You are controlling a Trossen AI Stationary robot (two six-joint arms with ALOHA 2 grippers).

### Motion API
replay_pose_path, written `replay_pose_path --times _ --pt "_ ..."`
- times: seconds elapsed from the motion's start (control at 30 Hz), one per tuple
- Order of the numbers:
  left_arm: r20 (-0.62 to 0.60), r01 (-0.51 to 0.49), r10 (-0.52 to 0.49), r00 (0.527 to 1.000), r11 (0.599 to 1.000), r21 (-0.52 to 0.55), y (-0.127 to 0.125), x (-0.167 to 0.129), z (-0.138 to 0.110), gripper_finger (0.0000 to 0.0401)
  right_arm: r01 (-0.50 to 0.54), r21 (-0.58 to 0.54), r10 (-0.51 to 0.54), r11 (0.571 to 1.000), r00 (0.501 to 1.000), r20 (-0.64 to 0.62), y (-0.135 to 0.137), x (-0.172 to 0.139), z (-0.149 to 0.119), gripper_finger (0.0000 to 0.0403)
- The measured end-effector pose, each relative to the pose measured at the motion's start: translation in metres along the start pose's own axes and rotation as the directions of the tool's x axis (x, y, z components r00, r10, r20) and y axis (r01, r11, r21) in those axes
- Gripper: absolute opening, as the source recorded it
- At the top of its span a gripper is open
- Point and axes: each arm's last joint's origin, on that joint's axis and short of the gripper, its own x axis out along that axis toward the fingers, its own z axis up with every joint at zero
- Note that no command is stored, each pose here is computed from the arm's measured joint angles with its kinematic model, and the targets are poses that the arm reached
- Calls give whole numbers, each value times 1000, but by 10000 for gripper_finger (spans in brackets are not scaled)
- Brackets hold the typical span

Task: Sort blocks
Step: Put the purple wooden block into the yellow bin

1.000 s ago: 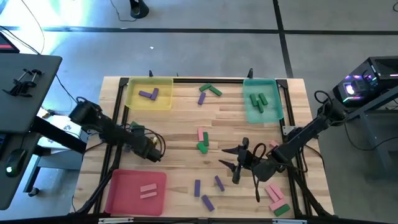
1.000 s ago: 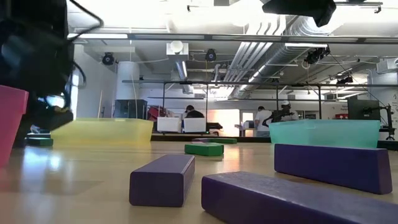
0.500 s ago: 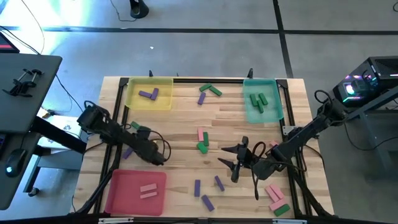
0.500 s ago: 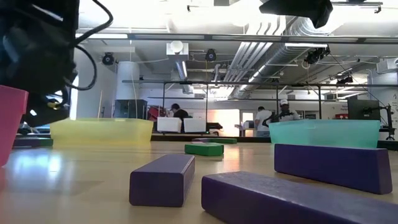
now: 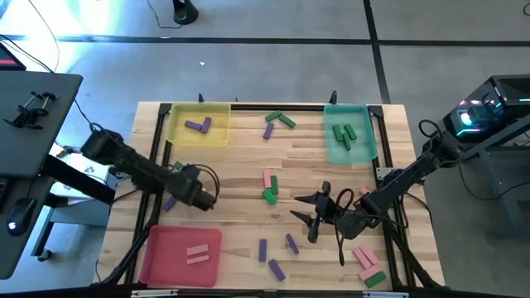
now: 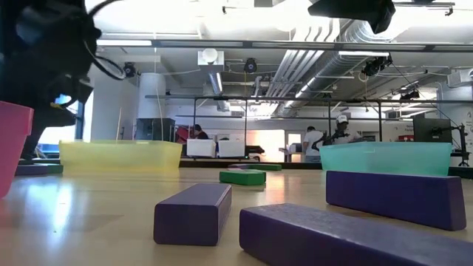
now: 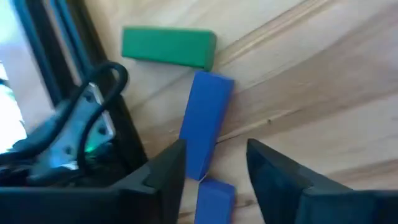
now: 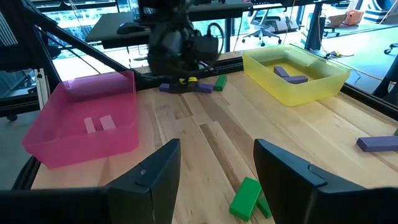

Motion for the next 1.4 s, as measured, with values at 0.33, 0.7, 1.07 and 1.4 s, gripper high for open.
replay_pose_path --times 0.33,0.7,1.07,1.4 --pt "-110 18 -17 994 1000 8 13 14 35 195 -9 -3 9 1000 1000 -8 0 0 -1 190" --pt "-263 170 -149 953 984 61 19 44 55 183 -41 -2 41 999 999 -22 1 0 -1 190" --pt "-210 296 -272 939 951 91 5 26 70 181 -41 6 41 999 999 -25 1 0 -2 190" --pt "-36 477 -480 877 856 202 -19 -22 90 181 -38 3 38 999 999 -29 1 0 -2 190"
